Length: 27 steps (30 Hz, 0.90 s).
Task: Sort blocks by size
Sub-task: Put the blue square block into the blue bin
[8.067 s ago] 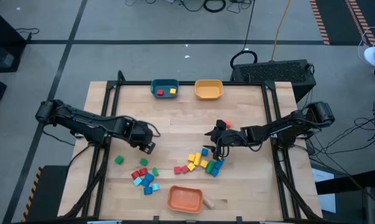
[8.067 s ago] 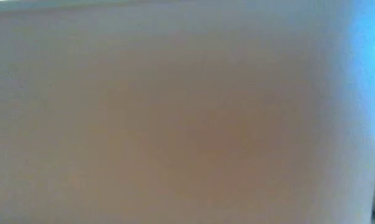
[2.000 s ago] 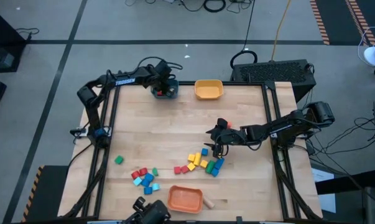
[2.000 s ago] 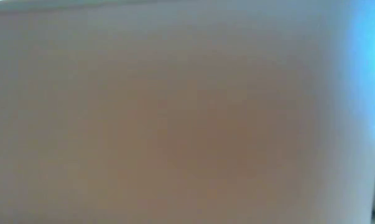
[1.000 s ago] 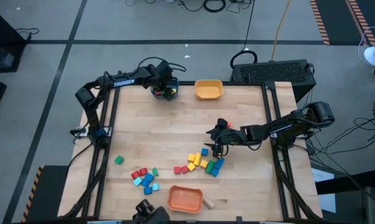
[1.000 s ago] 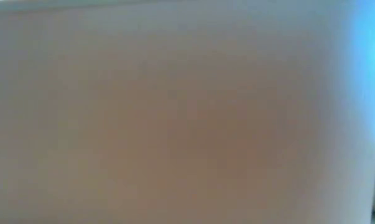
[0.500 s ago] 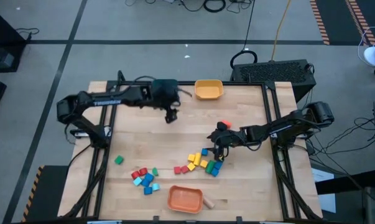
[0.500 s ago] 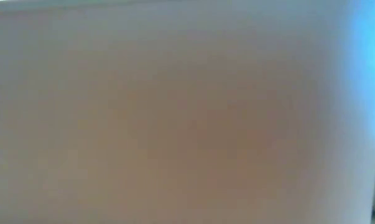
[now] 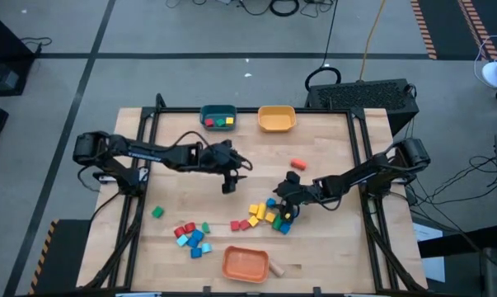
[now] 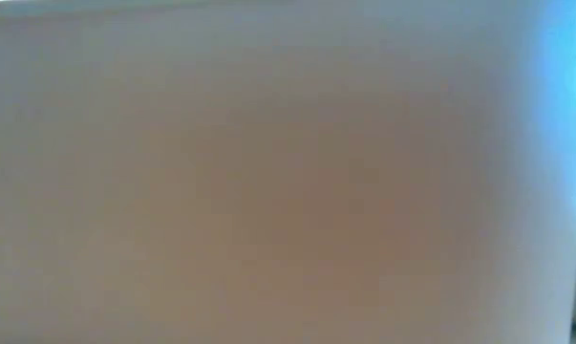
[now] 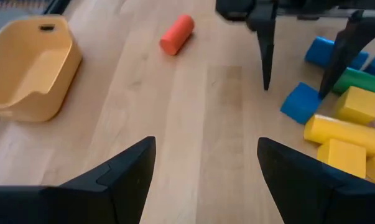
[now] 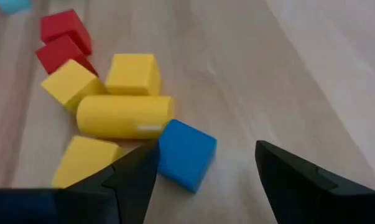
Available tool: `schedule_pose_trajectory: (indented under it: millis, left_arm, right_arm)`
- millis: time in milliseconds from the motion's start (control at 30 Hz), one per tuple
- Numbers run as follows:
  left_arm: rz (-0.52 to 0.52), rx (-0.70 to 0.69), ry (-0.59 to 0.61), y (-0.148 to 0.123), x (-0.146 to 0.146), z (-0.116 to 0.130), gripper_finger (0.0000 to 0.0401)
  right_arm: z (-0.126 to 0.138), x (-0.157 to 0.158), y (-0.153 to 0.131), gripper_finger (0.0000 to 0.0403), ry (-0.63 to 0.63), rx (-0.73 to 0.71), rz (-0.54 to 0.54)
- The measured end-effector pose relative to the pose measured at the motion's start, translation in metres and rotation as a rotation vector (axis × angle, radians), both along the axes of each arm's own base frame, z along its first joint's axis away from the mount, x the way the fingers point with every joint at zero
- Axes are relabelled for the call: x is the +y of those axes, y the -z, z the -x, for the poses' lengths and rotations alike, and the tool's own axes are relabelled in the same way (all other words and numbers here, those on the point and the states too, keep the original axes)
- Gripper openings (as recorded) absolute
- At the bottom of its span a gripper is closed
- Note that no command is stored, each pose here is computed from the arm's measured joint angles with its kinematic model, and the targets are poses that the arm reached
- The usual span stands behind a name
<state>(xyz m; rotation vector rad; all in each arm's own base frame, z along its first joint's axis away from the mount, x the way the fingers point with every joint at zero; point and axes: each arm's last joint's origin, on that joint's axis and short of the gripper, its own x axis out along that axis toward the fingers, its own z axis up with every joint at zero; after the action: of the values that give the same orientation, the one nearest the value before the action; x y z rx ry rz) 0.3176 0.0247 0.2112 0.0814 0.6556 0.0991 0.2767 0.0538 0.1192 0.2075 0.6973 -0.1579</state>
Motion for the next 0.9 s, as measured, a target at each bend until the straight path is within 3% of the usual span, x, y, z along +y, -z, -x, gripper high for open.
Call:
schedule_pose_trajectory:
  millis: [200,467,767,900]
  left_arm:
    - [-0.008,-0.053,0.030,0.008,-0.008,0.002,0.0283]
    - [-0.024,-0.058,0.057,0.007,-0.014,0.001,0.0283]
    - [-0.019,-0.028,0.056,0.015,-0.013,-0.001,0.0283]
    - [-0.017,0.009,0.056,0.026,-0.013,-0.005,0.0283]
  right_arm:
    - [0.000,0.001,0.018,0.0253,0.005,0.049,0.011]
    - [0.000,0.003,0.017,0.0253,0.032,0.042,0.038]
    - [0.003,0.003,0.018,0.0199,0.047,0.083,0.032]
    - [0.004,0.002,0.013,0.0201,0.025,0.077,0.043]
